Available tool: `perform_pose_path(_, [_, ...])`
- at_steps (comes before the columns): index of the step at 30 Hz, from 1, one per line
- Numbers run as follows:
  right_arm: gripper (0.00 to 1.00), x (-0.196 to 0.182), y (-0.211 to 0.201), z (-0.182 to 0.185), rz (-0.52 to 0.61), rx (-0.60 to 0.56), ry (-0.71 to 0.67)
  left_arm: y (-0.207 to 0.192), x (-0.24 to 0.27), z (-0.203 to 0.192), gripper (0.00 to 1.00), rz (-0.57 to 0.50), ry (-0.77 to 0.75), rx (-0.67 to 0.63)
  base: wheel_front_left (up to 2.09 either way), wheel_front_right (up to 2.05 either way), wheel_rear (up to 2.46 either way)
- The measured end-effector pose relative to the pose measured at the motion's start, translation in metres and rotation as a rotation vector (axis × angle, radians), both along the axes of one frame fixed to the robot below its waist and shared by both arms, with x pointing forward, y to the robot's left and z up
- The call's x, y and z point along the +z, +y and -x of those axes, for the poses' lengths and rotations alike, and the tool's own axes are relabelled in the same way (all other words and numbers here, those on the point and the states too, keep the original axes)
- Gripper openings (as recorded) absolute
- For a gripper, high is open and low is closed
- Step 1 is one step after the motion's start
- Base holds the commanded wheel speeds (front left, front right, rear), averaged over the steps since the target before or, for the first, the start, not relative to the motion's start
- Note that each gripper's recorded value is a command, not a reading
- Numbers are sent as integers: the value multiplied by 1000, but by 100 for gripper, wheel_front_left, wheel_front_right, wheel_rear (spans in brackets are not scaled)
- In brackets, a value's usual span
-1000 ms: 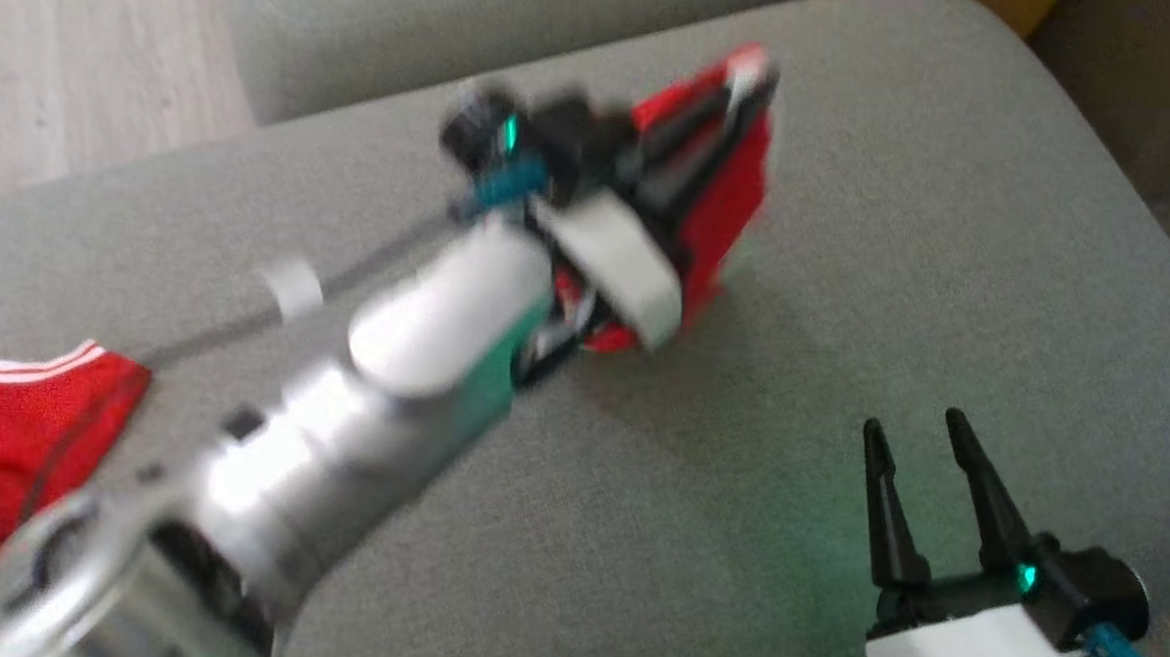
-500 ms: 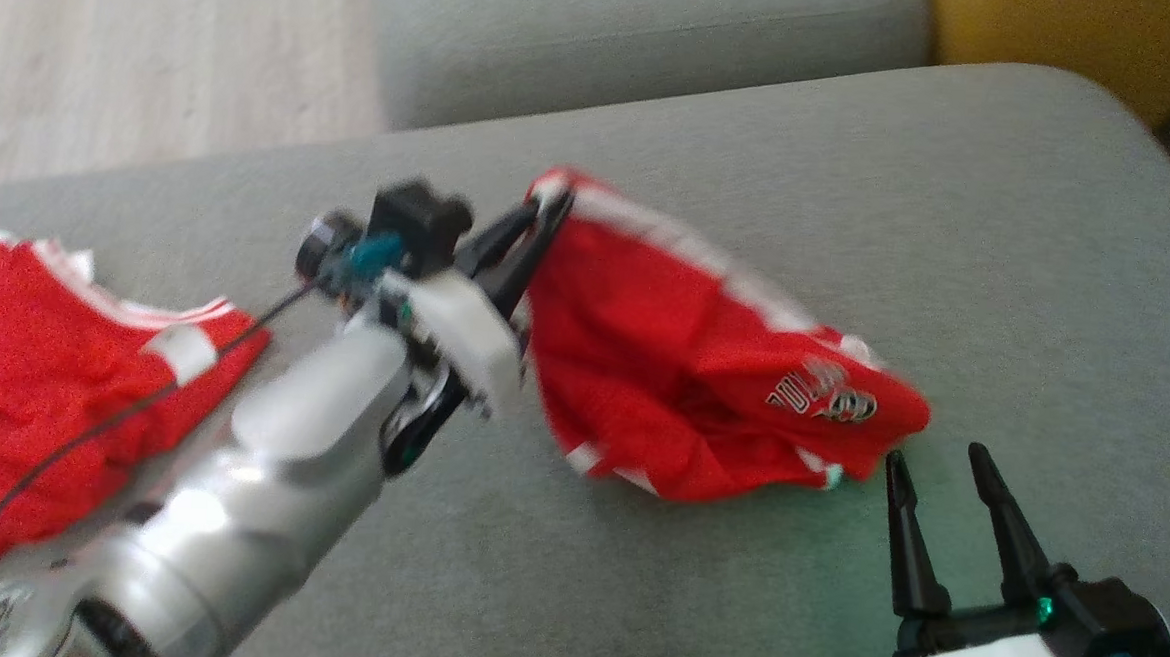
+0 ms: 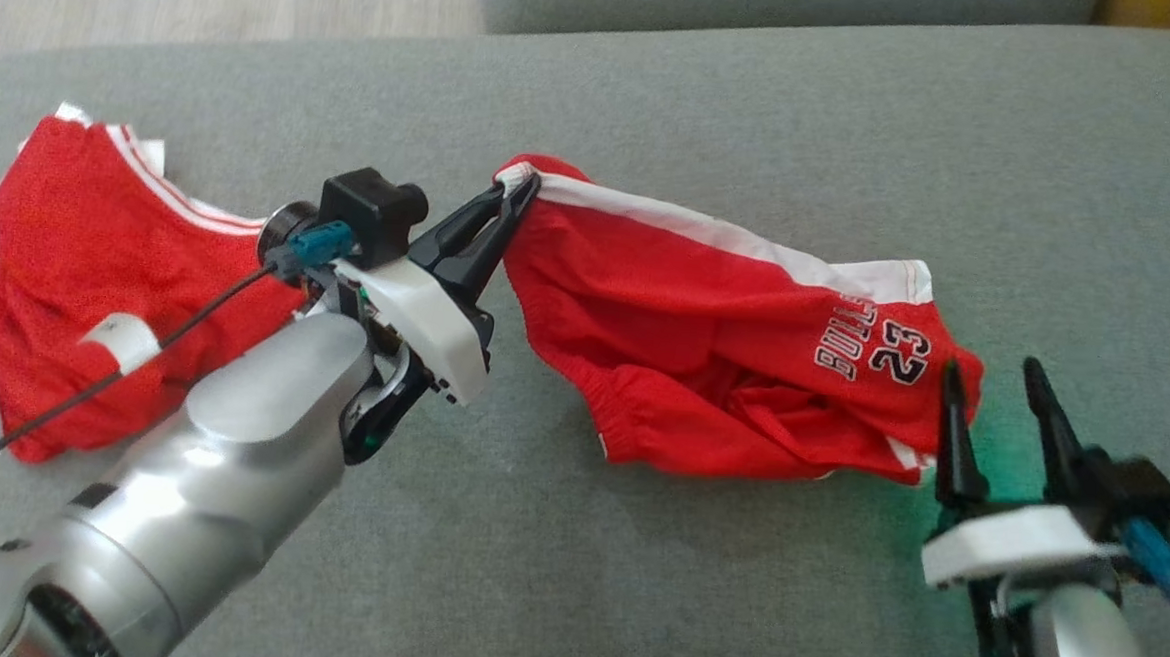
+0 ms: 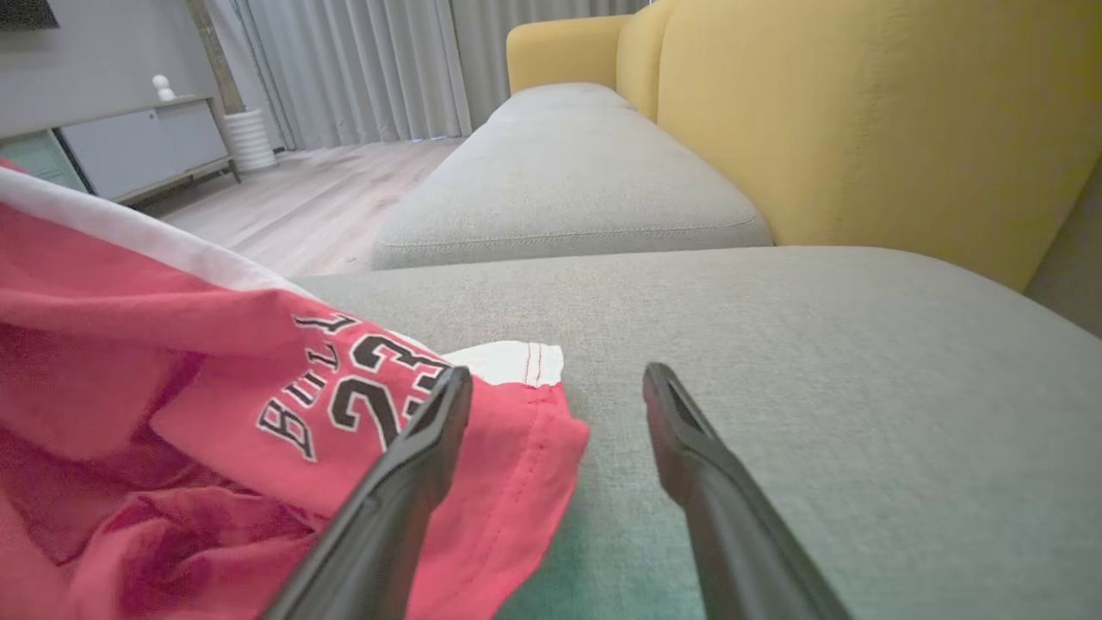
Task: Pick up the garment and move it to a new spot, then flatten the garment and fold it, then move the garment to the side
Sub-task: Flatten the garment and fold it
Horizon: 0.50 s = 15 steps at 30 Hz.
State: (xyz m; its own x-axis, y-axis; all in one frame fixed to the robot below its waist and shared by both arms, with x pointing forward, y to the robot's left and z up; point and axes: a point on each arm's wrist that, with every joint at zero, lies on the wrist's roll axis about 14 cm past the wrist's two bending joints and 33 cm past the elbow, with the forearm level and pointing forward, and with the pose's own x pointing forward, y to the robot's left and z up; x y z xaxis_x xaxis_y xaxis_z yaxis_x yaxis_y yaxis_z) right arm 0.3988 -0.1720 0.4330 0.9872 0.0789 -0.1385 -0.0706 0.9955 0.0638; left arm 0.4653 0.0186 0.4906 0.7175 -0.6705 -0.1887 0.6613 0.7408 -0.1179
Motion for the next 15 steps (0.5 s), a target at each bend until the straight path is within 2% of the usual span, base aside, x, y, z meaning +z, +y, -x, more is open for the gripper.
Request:
perform_pose_path(4, [100, -21, 1, -24, 32, 36, 70, 4, -7, -3, 0, -3, 11, 4, 0, 0, 0])
perform_pose_path(10, [100, -34, -11, -61, 145, 107, 160, 6, -11, -11, 0, -27, 9, -8, 0, 0, 0])
perform_pose_path(15, [100, -53, 0, -73, 183, 186, 249, 6, -14, -19, 0, -33, 10, -15, 0, 0, 0])
